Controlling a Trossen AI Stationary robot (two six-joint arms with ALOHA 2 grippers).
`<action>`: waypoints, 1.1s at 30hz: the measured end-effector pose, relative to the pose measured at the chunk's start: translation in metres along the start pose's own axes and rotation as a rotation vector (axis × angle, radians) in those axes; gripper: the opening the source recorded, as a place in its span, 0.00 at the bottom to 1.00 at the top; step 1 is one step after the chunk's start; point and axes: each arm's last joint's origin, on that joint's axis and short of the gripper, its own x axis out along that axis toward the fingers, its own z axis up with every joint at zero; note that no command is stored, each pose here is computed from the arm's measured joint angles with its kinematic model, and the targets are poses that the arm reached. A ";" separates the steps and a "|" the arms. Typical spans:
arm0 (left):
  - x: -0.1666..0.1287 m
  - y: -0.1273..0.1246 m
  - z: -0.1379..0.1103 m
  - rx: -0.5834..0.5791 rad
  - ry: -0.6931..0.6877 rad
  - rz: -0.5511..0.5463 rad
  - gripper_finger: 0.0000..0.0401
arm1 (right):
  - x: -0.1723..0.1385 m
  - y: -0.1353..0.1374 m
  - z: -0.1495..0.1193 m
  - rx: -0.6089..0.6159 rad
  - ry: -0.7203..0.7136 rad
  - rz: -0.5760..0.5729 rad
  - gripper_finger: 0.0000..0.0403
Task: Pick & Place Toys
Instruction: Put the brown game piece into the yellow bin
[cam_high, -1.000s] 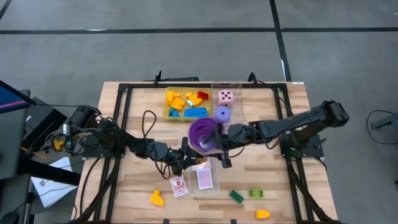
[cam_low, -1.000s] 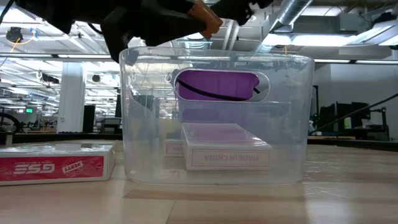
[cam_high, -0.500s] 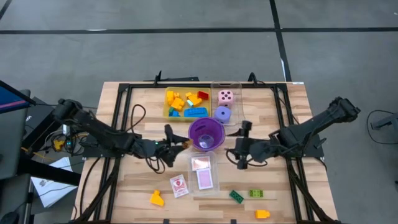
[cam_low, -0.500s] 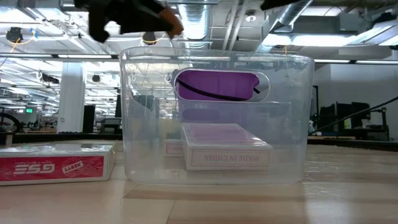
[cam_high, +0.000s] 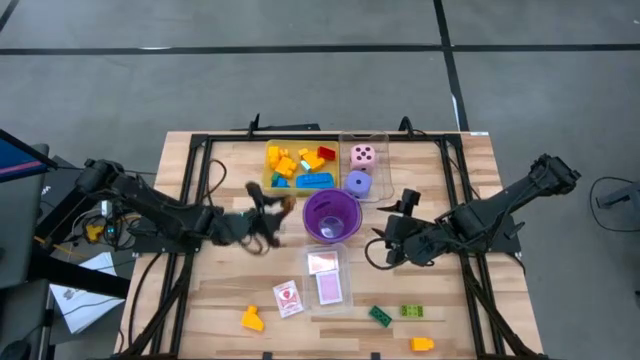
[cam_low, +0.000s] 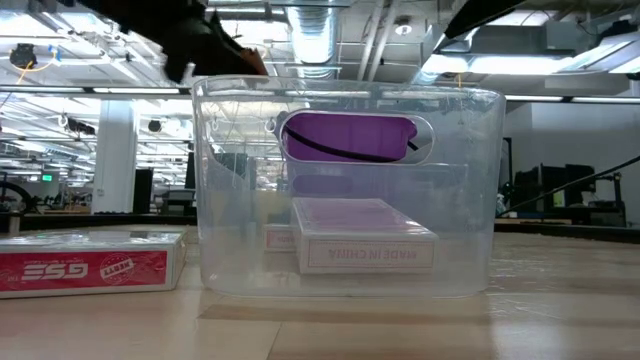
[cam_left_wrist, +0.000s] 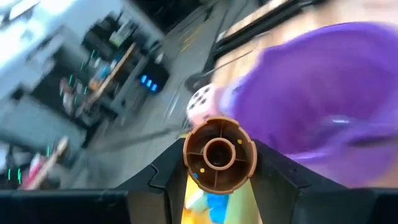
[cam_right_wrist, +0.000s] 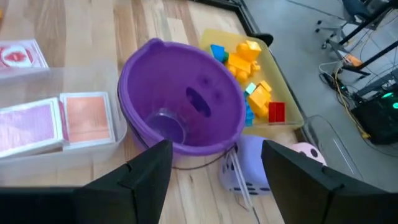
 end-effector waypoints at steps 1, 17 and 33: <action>0.005 0.005 -0.002 -0.030 0.012 0.010 0.34 | 0.000 0.000 -0.001 -0.002 0.006 -0.004 0.60; 0.095 0.115 -0.093 -0.504 0.114 -0.089 0.34 | 0.000 -0.003 -0.008 -0.002 0.046 -0.063 0.60; 0.152 0.096 -0.158 -0.581 0.234 -0.086 0.34 | 0.002 -0.006 -0.007 0.006 0.053 -0.075 0.60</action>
